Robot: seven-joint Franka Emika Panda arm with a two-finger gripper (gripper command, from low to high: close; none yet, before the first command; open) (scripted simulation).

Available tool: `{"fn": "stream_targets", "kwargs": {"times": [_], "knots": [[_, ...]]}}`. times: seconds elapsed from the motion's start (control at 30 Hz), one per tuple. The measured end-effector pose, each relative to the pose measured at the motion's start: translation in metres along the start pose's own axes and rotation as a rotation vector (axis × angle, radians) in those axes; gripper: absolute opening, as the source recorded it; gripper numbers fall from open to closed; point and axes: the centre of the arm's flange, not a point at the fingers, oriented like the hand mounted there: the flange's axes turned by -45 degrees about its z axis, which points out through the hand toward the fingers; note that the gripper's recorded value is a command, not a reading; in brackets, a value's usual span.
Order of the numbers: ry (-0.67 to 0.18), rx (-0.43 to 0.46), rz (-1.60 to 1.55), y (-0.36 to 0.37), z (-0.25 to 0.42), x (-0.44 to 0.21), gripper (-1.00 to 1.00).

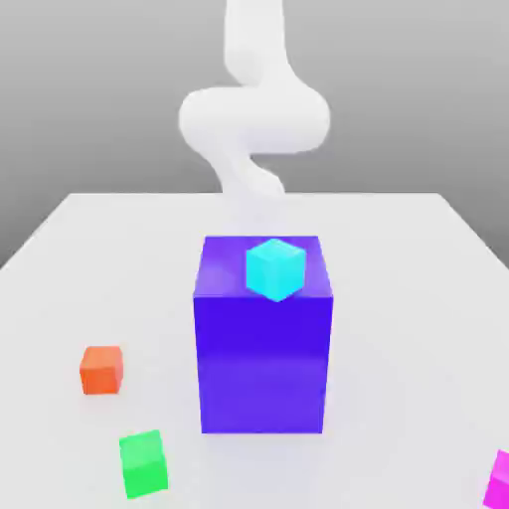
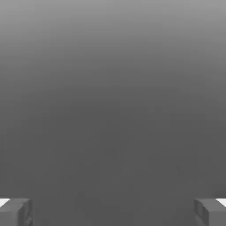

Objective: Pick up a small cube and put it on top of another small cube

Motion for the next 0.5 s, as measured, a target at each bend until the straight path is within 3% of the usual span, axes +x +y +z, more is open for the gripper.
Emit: {"fn": "stream_targets", "kwargs": {"times": [0.5], "knots": [[-0.336, 0.132, -0.429, -0.133, 0.241, -0.036, 0.00]]}}
